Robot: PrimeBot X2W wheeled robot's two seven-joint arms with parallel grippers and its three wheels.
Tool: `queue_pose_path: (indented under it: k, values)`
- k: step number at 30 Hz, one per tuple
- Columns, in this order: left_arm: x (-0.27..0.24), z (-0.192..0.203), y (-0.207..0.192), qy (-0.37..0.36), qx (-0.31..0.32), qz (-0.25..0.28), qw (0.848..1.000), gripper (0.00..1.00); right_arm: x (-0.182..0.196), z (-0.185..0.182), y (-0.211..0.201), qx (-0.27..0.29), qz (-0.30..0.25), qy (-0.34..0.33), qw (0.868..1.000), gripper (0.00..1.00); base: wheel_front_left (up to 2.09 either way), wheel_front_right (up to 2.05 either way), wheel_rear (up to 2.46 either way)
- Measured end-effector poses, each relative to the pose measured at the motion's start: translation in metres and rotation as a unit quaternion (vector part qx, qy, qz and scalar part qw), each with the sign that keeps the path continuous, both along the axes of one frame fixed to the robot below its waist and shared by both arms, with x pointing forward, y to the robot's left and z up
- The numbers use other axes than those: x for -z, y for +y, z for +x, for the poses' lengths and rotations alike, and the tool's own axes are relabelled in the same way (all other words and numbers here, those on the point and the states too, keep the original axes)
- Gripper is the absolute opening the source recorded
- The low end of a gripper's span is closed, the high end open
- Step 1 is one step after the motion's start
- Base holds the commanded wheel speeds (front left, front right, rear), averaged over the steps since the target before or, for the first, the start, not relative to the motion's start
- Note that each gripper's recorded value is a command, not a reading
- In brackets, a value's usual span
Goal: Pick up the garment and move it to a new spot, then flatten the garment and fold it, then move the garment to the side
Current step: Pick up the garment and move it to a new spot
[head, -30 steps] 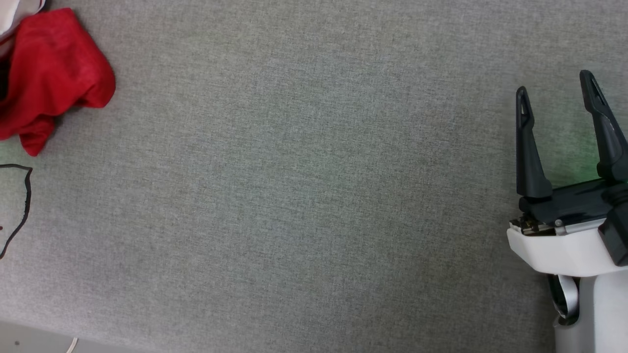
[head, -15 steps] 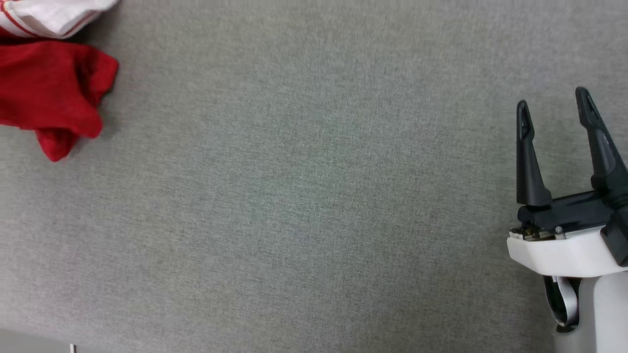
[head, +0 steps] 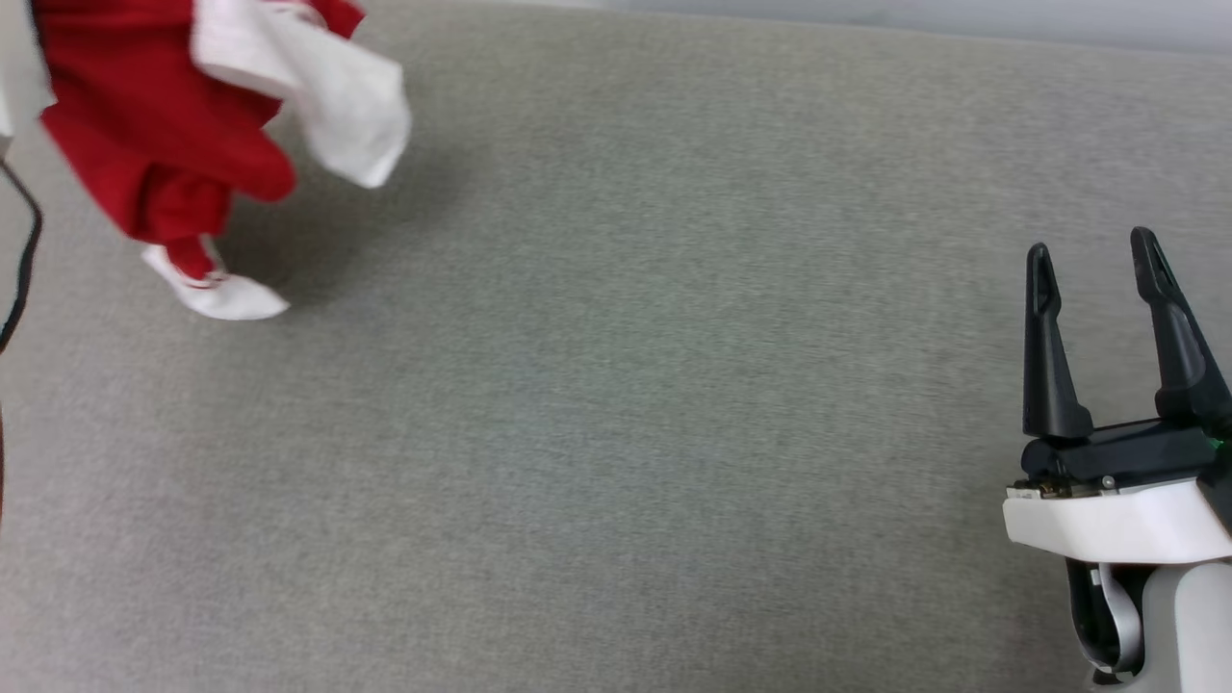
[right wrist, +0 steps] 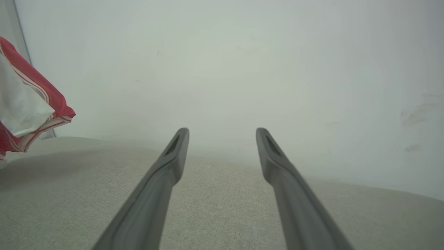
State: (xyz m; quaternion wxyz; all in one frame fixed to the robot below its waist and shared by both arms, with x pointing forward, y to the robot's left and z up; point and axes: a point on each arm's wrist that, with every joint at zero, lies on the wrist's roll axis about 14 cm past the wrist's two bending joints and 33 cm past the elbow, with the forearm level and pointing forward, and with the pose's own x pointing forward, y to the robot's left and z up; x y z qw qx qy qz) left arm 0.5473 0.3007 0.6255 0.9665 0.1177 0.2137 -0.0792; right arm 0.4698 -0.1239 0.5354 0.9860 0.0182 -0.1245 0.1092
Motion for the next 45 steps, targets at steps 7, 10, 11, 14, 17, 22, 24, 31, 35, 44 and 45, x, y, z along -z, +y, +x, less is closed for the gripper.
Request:
queue_pose_path:
  k: [7, 10, 11, 14, 17, 22, 24, 31, 35, 44, 45]
  values:
    - [-0.024, 0.022, -0.118, -0.035, 0.151, 0.011, 0.988, 0.0, -0.014, -0.016, -0.037, 0.048, 0.006, -0.009, 0.999, 1.0, 0.0, 0.0, 0.0]
    - [-0.021, 0.026, -0.16, -0.036, 0.202, 0.01, 0.979, 0.0, -0.015, -0.022, -0.053, 0.069, 0.006, -0.008, 0.998, 1.0, 0.0, 0.0, 0.0]
    - [-0.017, 0.027, -0.173, -0.032, 0.218, 0.011, 0.975, 0.0, -0.015, -0.023, -0.059, 0.077, 0.006, -0.007, 0.997, 1.0, 0.0, 0.0, 0.0]
    - [0.002, 0.024, -0.216, -0.016, 0.269, 0.008, 0.963, 0.0, -0.014, -0.028, -0.074, 0.097, 0.003, -0.004, 0.995, 1.0, 0.0, 0.0, 0.0]
    - [0.018, 0.018, -0.254, -0.005, 0.315, 0.006, 0.949, 0.0, -0.013, -0.033, -0.085, 0.113, 0.002, -0.001, 0.994, 1.0, 0.0, 0.0, 0.0]
    - [0.058, -0.007, -0.308, 0.031, 0.386, -0.007, 0.922, 0.0, -0.014, -0.041, -0.099, 0.132, 0.002, 0.002, 0.991, 1.0, 0.0, 0.0, 0.0]
    - [0.081, -0.021, -0.319, 0.058, 0.405, -0.004, 0.913, 0.0, -0.013, -0.044, -0.103, 0.138, 0.001, 0.004, 0.99, 1.0, 0.0, 0.0, 0.0]
    - [0.153, -0.074, -0.332, 0.149, 0.437, -0.02, 0.887, 0.0, -0.016, -0.051, -0.11, 0.148, 0.002, 0.003, 0.989, 1.0, 0.0, 0.0, 0.0]
    - [0.195, -0.103, -0.32, 0.21, 0.429, -0.021, 0.878, 0.0, -0.015, -0.052, -0.109, 0.147, 0.003, 0.004, 0.989, 1.0, 0.0, 0.0, 0.0]
    - [0.223, -0.144, -0.318, 0.25, 0.424, -0.042, 0.869, 0.0, -0.013, -0.054, -0.102, 0.138, 0.003, 0.009, 0.99, 1.0, 0.0, 0.0, 0.0]
    - [0.22, -0.143, -0.32, 0.24, 0.424, -0.045, 0.872, 0.61, -0.013, -0.055, -0.101, 0.137, 0.003, 0.009, 0.991, 1.0, 0.0, 0.0, 0.0]
